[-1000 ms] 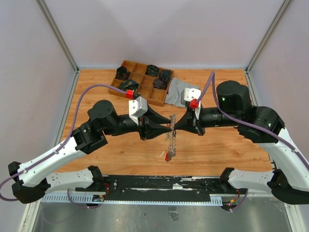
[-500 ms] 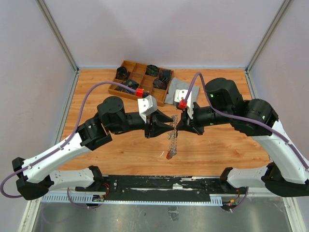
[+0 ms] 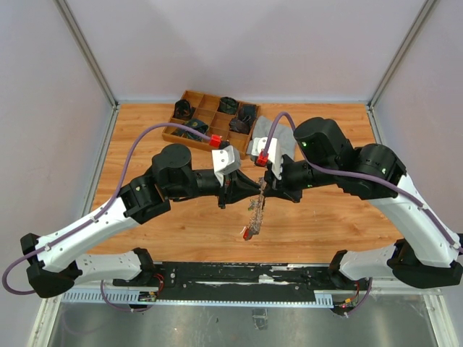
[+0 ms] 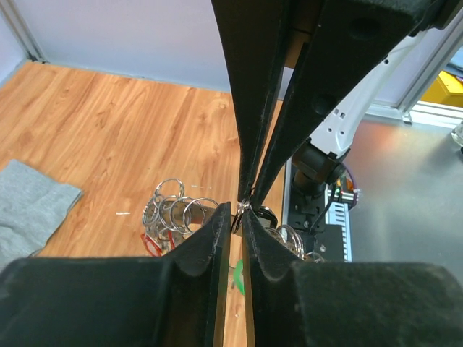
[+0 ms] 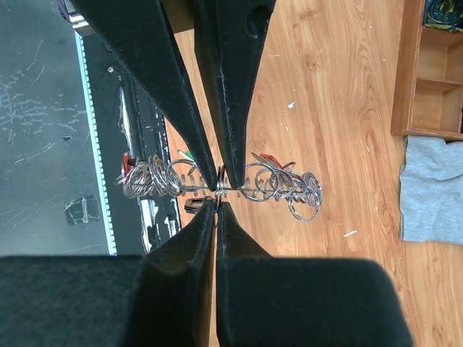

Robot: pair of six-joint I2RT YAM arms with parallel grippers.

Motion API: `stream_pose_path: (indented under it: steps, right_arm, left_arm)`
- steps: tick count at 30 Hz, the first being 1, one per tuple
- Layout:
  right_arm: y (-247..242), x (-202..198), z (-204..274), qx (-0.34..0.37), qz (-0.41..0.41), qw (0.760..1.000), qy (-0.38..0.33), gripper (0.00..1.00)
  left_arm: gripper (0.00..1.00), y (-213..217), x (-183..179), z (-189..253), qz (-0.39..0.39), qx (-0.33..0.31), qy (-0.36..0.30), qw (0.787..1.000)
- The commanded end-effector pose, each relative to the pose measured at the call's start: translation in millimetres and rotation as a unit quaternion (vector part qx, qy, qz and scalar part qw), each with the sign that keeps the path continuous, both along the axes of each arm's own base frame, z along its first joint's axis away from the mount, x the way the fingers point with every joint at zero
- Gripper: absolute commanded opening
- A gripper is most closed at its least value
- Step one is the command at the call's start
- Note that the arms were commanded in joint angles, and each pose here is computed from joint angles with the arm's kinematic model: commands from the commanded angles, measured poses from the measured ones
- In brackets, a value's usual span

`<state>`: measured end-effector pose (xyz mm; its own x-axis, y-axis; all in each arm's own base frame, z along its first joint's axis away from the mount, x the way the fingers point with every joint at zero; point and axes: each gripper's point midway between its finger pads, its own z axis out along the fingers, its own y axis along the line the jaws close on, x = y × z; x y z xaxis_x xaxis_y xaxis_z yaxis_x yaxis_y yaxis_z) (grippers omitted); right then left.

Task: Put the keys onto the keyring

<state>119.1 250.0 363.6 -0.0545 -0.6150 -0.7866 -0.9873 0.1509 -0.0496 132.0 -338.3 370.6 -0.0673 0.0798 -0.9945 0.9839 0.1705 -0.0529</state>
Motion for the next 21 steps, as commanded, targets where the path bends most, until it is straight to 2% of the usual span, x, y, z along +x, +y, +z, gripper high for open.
stream_pose_path:
  steps: [1, 6, 9, 12, 16, 21]
  right_arm:
    - [-0.6, -3.8, 14.9, 0.016, 0.008, 1.000, -0.021, 0.00]
    - [2.4, -4.1, 15.7, 0.021, 0.008, 1.000, -0.021, 0.00]
    - [3.9, -4.3, 15.3, 0.022, 0.009, 1.000, -0.020, 0.00]
    - [5.6, -3.9, 15.3, 0.025, 0.009, 0.999, -0.020, 0.00]
    - [6.7, -3.4, 16.0, 0.030, 0.006, 0.999, -0.021, 0.00]
    - [7.6, -2.3, 24.1, 0.059, -0.006, 0.998, -0.029, 0.00]
  left_arm:
    - [0.15, -2.4, -4.5, 13.9, -0.013, -0.012, -0.015, 1.000]
    - [0.23, -4.4, -5.4, 12.1, -0.018, -0.011, -0.013, 1.000]
    - [0.23, -4.7, -5.8, 12.4, -0.019, -0.013, -0.013, 1.000]
    - [0.16, -4.4, -6.4, 13.8, -0.021, -0.015, -0.014, 1.000]
    - [0.01, -4.2, -7.2, 12.8, -0.022, -0.014, -0.014, 1.000]
    - [0.01, 1.9, -3.6, 20.8, -0.001, -0.033, -0.022, 0.999]
